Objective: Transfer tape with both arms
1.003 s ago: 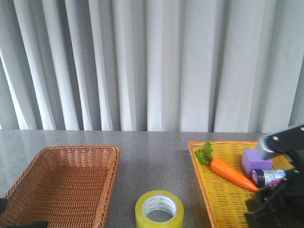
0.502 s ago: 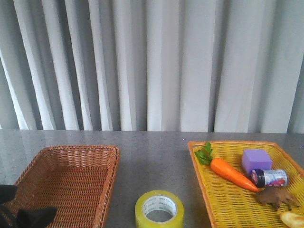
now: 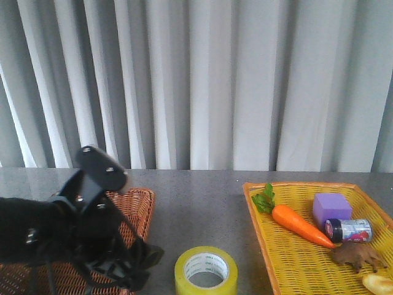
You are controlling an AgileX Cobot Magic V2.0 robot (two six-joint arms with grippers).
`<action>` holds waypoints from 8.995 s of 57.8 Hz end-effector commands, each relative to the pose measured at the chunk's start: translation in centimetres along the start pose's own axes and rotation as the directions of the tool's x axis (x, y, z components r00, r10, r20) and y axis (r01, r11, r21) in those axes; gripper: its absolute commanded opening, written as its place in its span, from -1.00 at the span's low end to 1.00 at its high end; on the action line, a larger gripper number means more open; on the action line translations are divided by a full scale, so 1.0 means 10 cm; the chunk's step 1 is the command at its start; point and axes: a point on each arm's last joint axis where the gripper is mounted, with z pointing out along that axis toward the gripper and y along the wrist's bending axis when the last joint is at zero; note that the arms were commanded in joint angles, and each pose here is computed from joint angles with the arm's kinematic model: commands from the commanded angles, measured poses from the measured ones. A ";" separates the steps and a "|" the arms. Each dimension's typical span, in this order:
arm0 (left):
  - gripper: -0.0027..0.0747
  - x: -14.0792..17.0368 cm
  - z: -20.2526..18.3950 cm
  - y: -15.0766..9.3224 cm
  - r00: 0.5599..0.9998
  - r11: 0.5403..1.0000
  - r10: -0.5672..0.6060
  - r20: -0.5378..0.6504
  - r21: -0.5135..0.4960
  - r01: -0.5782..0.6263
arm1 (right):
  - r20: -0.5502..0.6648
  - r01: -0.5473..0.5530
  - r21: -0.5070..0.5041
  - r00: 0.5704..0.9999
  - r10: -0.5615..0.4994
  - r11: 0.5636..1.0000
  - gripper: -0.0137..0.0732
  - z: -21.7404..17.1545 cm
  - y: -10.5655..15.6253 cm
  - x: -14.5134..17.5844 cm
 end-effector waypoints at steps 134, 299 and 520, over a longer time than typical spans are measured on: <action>-0.64 -1.07 0.36 0.23 0.994 0.999 0.046 -0.101 -0.016 -0.048 | 0.075 0.003 0.006 0.997 -0.004 1.000 0.27 -0.06 -0.01 -0.10; 0.47 1.15 -1.32 0.23 0.937 0.872 -0.326 0.128 -0.342 0.350 | 0.075 0.003 0.006 0.997 -0.003 1.000 0.27 -0.06 0.00 -0.10; -0.95 2.60 -1.18 -0.34 0.685 0.830 0.008 0.729 -0.387 0.403 | 0.720 -0.179 0.288 0.688 -0.090 0.941 -0.70 -0.14 -0.18 0.93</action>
